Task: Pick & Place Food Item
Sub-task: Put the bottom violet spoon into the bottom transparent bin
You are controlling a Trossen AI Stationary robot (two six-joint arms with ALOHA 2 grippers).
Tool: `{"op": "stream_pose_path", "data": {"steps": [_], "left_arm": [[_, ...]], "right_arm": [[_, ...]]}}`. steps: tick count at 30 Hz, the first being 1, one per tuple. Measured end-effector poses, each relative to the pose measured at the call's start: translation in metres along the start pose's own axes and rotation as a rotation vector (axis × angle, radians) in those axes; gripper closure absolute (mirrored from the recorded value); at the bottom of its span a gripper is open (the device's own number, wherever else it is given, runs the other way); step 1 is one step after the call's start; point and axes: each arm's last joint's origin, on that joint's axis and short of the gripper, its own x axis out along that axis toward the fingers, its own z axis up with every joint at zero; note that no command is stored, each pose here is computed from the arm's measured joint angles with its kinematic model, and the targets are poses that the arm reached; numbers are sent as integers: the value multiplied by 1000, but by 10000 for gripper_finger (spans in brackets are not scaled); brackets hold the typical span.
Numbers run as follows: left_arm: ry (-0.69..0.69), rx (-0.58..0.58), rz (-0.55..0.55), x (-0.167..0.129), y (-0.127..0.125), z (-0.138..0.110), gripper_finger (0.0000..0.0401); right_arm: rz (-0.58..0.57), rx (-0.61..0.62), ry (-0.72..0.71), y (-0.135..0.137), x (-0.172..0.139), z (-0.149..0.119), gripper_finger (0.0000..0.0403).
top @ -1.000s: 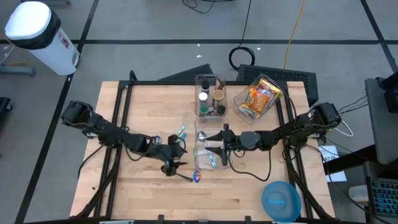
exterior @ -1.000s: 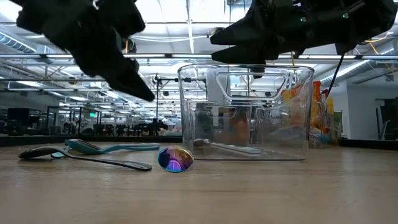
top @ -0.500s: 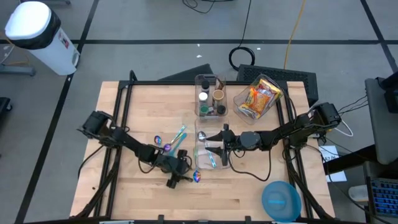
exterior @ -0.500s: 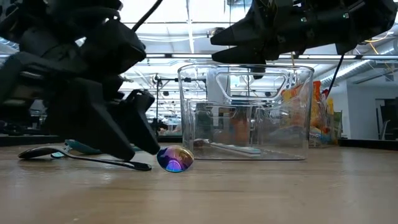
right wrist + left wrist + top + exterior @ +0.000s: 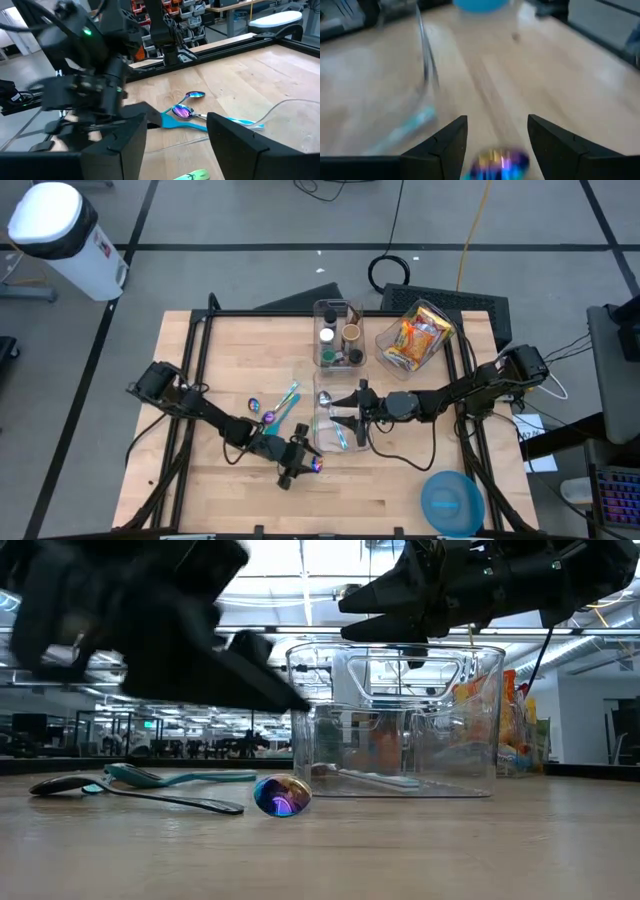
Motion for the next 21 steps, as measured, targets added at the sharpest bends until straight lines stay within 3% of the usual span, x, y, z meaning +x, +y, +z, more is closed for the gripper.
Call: {"op": "stream_pose_path", "data": {"steps": [5, 13, 21], "left_arm": [[65, 115, 2, 7, -14, 21, 234], [122, 127, 3, 11, -5, 26, 387], [155, 94, -12, 12, 2, 22, 396]], "right_arm": [[0, 0, 1, 0, 0, 0, 206], [0, -1, 3, 0, 0, 0, 206], [0, 0, 0, 0, 0, 0, 206]]}}
